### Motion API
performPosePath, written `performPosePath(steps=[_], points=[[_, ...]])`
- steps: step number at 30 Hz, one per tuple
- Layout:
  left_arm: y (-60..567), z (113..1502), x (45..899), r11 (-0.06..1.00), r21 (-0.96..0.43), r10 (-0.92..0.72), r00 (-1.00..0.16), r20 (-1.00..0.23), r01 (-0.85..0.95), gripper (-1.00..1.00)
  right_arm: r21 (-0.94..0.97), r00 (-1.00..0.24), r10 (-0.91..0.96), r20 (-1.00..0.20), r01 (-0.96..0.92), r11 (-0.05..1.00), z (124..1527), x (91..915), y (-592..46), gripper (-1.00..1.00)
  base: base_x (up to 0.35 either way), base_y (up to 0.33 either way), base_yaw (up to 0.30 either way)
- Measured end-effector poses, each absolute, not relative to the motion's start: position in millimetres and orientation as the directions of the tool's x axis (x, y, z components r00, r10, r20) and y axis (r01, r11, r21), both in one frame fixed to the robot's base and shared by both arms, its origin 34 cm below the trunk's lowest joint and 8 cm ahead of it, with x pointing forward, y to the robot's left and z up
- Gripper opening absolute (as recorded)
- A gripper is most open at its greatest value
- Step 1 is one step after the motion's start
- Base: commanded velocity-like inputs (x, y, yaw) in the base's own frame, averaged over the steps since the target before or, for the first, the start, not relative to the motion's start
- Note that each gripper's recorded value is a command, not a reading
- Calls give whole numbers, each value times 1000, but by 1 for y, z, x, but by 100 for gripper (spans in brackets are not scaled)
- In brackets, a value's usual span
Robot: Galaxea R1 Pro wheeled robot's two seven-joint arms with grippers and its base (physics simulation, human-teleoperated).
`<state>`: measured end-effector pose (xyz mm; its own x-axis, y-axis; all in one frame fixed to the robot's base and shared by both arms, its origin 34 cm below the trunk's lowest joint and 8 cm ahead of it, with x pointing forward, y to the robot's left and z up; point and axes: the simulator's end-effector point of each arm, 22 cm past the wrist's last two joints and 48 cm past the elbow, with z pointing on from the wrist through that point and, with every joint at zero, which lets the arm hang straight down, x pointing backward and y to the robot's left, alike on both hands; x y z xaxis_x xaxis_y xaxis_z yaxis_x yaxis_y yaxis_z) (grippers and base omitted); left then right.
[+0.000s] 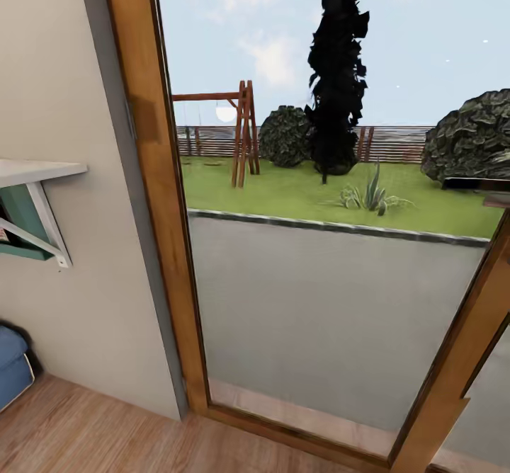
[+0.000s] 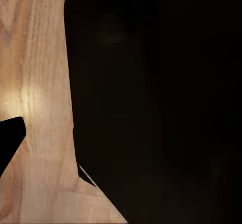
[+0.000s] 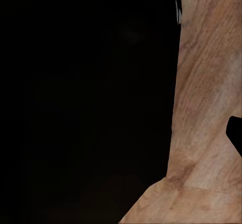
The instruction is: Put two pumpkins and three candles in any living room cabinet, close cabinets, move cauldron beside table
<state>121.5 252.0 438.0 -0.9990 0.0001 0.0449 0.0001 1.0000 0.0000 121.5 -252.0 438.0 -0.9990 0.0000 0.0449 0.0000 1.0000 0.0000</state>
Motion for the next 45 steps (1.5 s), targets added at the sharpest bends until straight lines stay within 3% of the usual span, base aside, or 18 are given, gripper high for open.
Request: performPosePath(steps=[15,29,45], points=[[240,438,130,1000,-12,-2,-1000,13,-2,100,68,-999,6,32,9,998,440,125,-196,100,-58,-49,0],[241,438,131,1000,-11,7,-1000,5,7,100,67,-1000,11,-8,11,998,440,134,-197,100,-289,2,0],[242,438,138,1000,-11,9,-1000,-23,9,100,67,-1000,11,-10,10,998,440,135,-197,100,-57,179,0]])
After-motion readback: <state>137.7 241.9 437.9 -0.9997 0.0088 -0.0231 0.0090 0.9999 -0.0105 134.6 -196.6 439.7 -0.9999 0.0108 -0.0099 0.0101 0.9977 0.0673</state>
